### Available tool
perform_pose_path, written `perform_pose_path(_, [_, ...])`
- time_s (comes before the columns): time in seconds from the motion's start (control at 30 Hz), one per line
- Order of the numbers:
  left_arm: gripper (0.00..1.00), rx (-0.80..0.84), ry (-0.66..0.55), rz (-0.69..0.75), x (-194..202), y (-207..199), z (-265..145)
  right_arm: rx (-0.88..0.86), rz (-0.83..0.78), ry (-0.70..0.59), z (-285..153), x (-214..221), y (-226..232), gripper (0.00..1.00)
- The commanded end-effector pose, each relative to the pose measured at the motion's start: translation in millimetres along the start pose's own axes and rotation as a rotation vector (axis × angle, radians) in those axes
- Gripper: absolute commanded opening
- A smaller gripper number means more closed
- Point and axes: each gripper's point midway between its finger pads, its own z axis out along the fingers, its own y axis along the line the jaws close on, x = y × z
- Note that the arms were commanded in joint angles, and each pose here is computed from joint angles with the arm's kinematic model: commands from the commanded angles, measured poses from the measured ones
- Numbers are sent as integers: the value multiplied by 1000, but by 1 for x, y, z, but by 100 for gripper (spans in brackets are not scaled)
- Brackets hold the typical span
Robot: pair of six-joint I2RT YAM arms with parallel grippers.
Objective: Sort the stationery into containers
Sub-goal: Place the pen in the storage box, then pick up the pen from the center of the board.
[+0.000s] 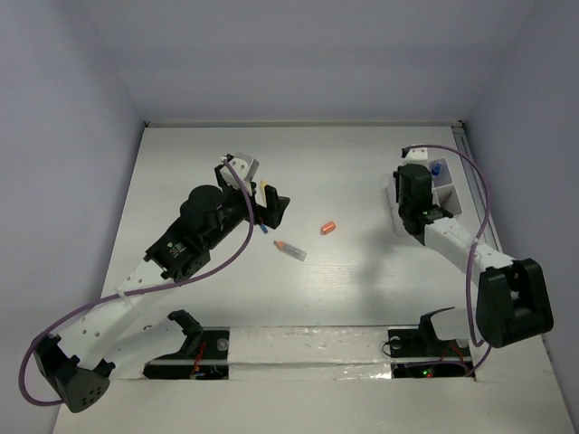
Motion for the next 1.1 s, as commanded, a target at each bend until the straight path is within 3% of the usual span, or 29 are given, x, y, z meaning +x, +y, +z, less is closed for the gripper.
perform_pose_path(0.0, [95, 17, -52, -7, -14, -4, -5, 0, 57, -76, -6, -25, -6, 37])
perform_pose_path(0.03, [95, 16, -53, -6, -14, -3, -4, -7, 55, -67, -7, -28, -5, 52])
perform_pose_path(0.07, [95, 13, -55, -6, -15, -3, -5, -13, 54, -62, -7, -29, -4, 60])
perform_pose_path(0.17, [95, -18, -64, -9, -17, 3, -6, -104, 75, -77, -14, -46, 9, 68])
perform_pose_path(0.3, [95, -105, -105, -24, -26, 18, -13, -294, 149, -123, -35, -76, 43, 67])
perform_pose_path(0.4, [95, -231, -161, -54, -37, 43, -25, -608, 157, -103, -75, -87, 132, 61])
perform_pose_path(0.43, [95, -264, -174, -58, -40, 50, -28, -609, 153, -95, -70, -88, 137, 60])
perform_pose_path(0.6, [95, -406, -213, -110, -47, 81, -45, -881, 67, 47, -106, -64, 266, 50])
perform_pose_path(0.67, [95, -451, -256, -136, -55, 91, -57, -966, 52, 32, -121, -77, 300, 46])
perform_pose_path(0.83, [95, -490, -457, -205, -87, 104, -103, -1044, -62, 118, -132, -65, 386, 48])
perform_pose_path(0.87, [95, -486, -470, -208, -88, 104, -105, -1042, -85, 130, -125, -61, 413, 49])
perform_pose_path(1.07, [95, -431, -474, -179, -92, 95, -104, -954, -206, 189, -96, -22, 458, 55])
